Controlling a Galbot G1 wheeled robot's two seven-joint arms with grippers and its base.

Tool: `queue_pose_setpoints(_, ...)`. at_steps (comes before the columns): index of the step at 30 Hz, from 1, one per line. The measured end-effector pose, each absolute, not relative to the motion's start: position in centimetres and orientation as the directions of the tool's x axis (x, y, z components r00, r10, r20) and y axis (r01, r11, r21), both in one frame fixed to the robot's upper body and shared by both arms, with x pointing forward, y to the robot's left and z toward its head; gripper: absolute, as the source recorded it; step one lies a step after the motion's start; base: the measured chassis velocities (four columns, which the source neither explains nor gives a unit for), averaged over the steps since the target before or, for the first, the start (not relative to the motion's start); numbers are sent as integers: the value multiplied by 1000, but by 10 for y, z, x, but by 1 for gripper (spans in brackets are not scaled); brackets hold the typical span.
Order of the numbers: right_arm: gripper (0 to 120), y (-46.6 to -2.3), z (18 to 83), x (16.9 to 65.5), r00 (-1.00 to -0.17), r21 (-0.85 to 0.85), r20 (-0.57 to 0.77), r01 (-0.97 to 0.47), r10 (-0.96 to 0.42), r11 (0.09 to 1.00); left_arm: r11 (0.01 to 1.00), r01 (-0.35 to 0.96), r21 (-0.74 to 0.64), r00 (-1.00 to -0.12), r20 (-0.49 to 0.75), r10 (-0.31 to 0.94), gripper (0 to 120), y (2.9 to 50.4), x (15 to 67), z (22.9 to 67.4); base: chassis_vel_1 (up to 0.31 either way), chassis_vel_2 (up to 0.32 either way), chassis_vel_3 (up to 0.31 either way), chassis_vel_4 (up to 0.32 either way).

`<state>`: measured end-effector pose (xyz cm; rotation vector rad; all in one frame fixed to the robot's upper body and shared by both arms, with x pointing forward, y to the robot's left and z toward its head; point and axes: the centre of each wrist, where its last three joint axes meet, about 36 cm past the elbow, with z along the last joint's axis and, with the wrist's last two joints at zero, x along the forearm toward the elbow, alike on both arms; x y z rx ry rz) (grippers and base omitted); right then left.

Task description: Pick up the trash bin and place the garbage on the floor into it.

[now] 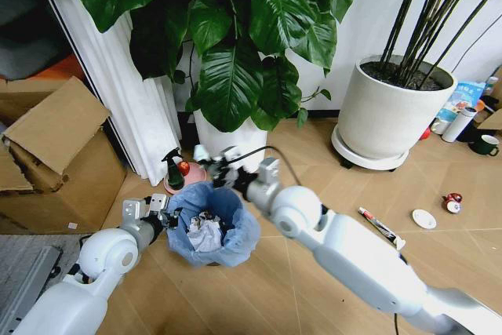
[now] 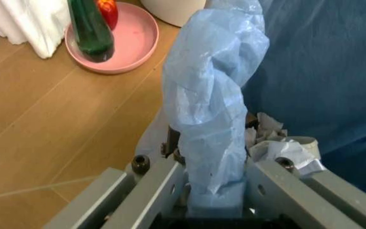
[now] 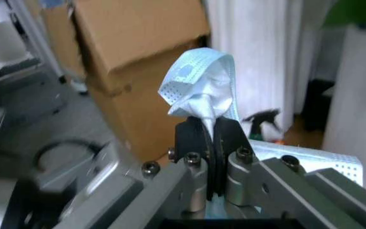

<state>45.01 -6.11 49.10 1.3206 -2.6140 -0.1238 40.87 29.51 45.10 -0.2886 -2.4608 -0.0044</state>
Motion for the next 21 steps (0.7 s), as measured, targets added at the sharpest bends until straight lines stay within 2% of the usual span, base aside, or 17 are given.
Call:
queue_pose_setpoints(4,0,-59,481,442,-545,185,195,-796,-815,576,976,204,-71,-765,610,204,0,295,409,451,0,0,0,0)
queue_pose_setpoints(7,10,-57,475,438,-528,207,214,-798,-822,566,977,201,-70,-768,607,201,0,297,411,453,0,0,0,0)
queue_pose_setpoints(8,10,-57,475,438,-528,207,214,-798,-822,566,977,201,-70,-768,607,201,0,297,411,453,0,0,0,0)
queue_pose_setpoints(11,27,-55,473,435,-519,220,225,-797,-824,562,978,198,-70,-770,606,199,0,298,411,453,0,0,0,0)
queue_pose_setpoints(12,27,-55,473,435,-519,220,225,-797,-824,562,978,198,-70,-770,606,199,0,298,411,453,0,0,0,0)
queue_pose_setpoints(15,41,-56,471,435,-516,225,234,-796,-824,562,978,197,-72,-769,607,200,0,298,411,453,0,0,0,0)
queue_pose_setpoints(20,53,-55,471,435,-515,228,235,-795,-824,562,978,197,-73,-769,607,200,0,298,411,452,0,0,0,0)
queue_pose_setpoints(21,59,-54,470,435,-515,231,235,-794,-824,562,978,197,-73,-769,607,200,0,298,411,452,0,0,0,0)
